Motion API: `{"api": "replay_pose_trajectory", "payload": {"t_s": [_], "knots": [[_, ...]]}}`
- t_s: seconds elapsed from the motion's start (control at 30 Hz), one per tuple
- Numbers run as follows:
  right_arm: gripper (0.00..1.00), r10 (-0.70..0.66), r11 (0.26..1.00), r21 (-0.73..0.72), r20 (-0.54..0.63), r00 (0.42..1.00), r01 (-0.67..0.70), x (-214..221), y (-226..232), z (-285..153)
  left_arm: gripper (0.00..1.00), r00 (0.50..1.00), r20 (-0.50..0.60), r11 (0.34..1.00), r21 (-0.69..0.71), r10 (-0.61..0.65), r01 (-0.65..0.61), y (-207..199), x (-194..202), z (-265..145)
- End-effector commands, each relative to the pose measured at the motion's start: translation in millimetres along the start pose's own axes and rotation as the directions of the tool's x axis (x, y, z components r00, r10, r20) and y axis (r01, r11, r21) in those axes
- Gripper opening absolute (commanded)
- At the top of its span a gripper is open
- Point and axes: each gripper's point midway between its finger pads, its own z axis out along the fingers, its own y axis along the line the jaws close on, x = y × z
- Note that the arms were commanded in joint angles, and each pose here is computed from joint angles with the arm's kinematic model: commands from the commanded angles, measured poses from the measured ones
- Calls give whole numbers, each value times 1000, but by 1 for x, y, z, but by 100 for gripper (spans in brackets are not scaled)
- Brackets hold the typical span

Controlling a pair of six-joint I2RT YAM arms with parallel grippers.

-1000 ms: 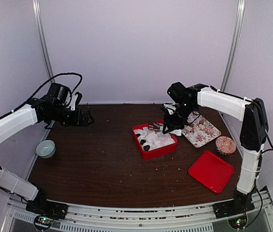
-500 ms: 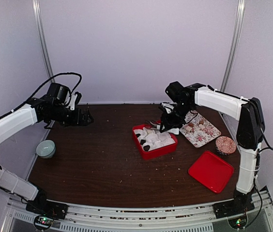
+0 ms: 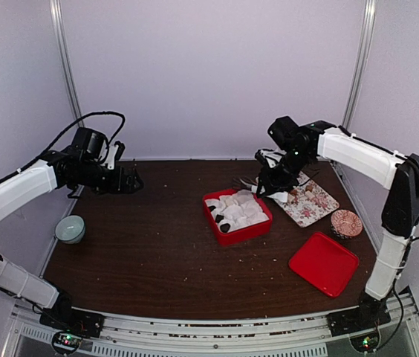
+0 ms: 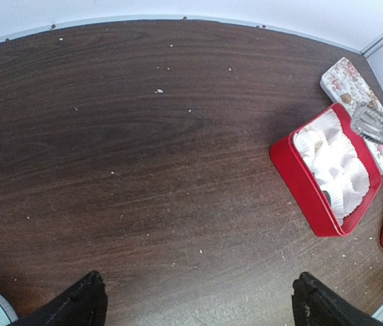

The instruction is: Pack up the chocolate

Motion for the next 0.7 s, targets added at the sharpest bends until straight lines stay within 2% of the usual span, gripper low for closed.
{"api": "replay_pose_trajectory", "payload": {"t_s": [0.0,0.37,0.5,0.67], "knots": [[38,22,998,55,91,996,-27,4,-28,-51,98,997,71,999,26,27,-29,-6,-20,-12],[38,160,958,229,64,985,-171,57,-134,-68,98,997,73,999,43,27,-30,-9,-20,-14],[38,163,935,318,8,987,-158,69,-159,-60,98,997,67,999,44,28,-31,-10,-18,-13],[38,165,924,352,-15,986,-150,67,-170,-51,98,997,69,998,46,29,-32,-10,-20,-14]]}}
